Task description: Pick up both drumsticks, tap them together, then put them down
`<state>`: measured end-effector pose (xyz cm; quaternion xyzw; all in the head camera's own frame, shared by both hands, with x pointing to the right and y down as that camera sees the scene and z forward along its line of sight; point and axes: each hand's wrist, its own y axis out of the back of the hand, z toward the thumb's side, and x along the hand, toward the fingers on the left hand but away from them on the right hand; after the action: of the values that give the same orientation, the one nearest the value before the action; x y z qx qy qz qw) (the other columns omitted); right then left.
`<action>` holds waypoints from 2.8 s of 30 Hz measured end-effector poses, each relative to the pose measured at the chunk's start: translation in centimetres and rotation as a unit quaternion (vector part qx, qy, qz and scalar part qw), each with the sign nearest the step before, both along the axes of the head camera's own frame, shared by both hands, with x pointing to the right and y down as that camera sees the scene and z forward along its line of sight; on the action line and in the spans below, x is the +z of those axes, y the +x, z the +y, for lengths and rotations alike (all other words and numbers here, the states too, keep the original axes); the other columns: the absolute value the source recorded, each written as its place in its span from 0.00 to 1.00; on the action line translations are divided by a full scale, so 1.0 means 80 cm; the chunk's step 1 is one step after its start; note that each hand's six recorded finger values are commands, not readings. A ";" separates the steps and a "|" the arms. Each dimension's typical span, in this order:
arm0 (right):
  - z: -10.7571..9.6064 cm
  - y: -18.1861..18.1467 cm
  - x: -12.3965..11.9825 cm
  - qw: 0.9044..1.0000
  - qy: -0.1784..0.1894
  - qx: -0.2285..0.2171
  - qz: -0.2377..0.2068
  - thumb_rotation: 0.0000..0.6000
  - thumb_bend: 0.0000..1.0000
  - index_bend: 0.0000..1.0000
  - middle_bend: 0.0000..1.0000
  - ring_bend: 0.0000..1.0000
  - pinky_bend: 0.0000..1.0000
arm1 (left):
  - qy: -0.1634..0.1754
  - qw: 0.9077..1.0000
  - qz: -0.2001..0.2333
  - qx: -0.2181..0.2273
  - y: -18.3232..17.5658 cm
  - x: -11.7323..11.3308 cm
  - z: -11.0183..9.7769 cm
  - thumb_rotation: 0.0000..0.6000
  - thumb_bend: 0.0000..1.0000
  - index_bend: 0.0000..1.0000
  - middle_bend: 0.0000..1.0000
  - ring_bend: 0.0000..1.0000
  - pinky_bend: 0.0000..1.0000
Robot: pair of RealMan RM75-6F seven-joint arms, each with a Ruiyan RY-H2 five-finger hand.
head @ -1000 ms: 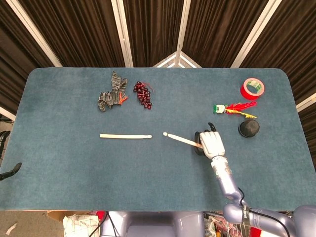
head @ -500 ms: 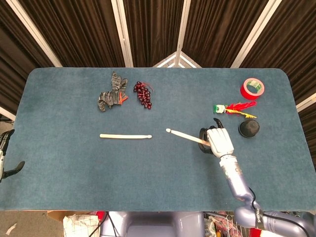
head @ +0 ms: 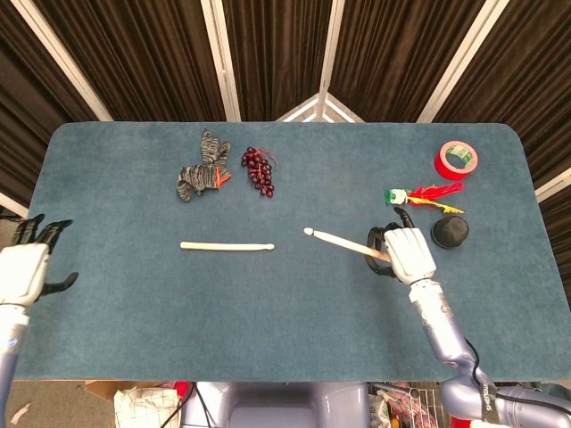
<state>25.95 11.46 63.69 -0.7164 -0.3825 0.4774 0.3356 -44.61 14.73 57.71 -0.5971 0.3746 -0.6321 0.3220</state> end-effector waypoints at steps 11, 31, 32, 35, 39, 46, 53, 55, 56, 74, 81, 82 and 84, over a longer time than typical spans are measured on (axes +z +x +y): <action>-0.010 -0.001 -0.017 1.000 0.014 -0.002 -0.002 1.00 0.48 0.71 0.61 0.43 0.09 | -0.080 0.996 0.038 0.013 0.062 0.050 -0.028 1.00 0.32 0.22 0.23 0.00 0.00; -0.012 0.001 -0.011 1.000 0.013 -0.004 0.014 1.00 0.48 0.71 0.61 0.43 0.09 | -0.102 0.993 0.042 0.041 0.161 0.112 -0.058 1.00 0.33 0.32 0.29 0.00 0.00; -0.013 0.002 -0.011 1.000 0.013 -0.004 0.015 1.00 0.48 0.71 0.61 0.43 0.09 | -0.103 0.993 0.037 0.039 0.162 0.117 -0.059 1.00 0.34 0.33 0.30 0.00 0.00; -0.012 0.006 -0.011 1.000 0.013 -0.002 0.018 1.00 0.48 0.71 0.61 0.43 0.09 | -0.104 0.994 0.032 0.034 0.167 0.130 -0.062 1.00 0.37 0.35 0.31 0.00 0.00; -0.012 0.010 -0.007 1.000 0.010 -0.001 0.024 1.00 0.48 0.71 0.61 0.43 0.09 | -0.103 0.994 0.033 0.031 0.176 0.145 -0.064 1.00 0.37 0.36 0.34 0.00 0.00; -0.012 0.016 -0.001 0.999 0.006 0.002 0.032 1.00 0.48 0.71 0.61 0.43 0.09 | -0.110 0.993 0.026 0.039 0.197 0.173 -0.063 1.00 0.37 0.37 0.38 0.00 0.00; -0.013 0.024 0.002 0.999 0.005 0.006 0.037 1.00 0.48 0.71 0.61 0.44 0.09 | -0.116 0.992 0.011 0.052 0.219 0.189 -0.064 1.00 0.39 0.38 0.39 0.00 0.00; -0.012 0.026 0.003 0.999 0.004 0.006 0.038 1.00 0.48 0.71 0.61 0.44 0.09 | -0.117 0.992 0.006 0.056 0.223 0.191 -0.064 1.00 0.41 0.39 0.40 0.00 0.00; -0.013 0.026 0.004 0.999 0.004 0.006 0.039 1.00 0.48 0.71 0.61 0.44 0.09 | -0.117 0.991 0.003 0.059 0.226 0.192 -0.065 1.00 0.42 0.40 0.40 0.00 0.00; -0.012 0.039 0.011 0.999 0.002 0.014 0.040 1.00 0.48 0.71 0.61 0.44 0.09 | -0.120 0.988 -0.042 0.091 0.265 0.199 -0.061 1.00 0.44 0.43 0.43 0.00 0.00; -0.013 0.044 0.010 0.999 0.005 0.017 0.039 1.00 0.48 0.71 0.61 0.44 0.09 | -0.123 0.985 -0.066 0.105 0.269 0.203 -0.059 1.00 0.48 0.45 0.44 0.00 0.00; -0.013 0.044 0.010 0.999 0.004 0.017 0.039 1.00 0.48 0.71 0.61 0.44 0.09 | -0.124 0.984 -0.069 0.106 0.270 0.204 -0.059 1.00 0.49 0.45 0.44 0.00 0.00; -0.012 0.045 0.010 0.999 0.005 0.017 0.040 1.00 0.48 0.71 0.61 0.44 0.09 | -0.124 0.983 -0.077 0.110 0.270 0.205 -0.058 1.00 0.49 0.46 0.45 0.01 0.00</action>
<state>29.55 10.46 64.48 -0.6887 -0.3834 0.5092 0.3455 -23.02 10.06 74.08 -0.6197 0.1995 -0.6783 0.3406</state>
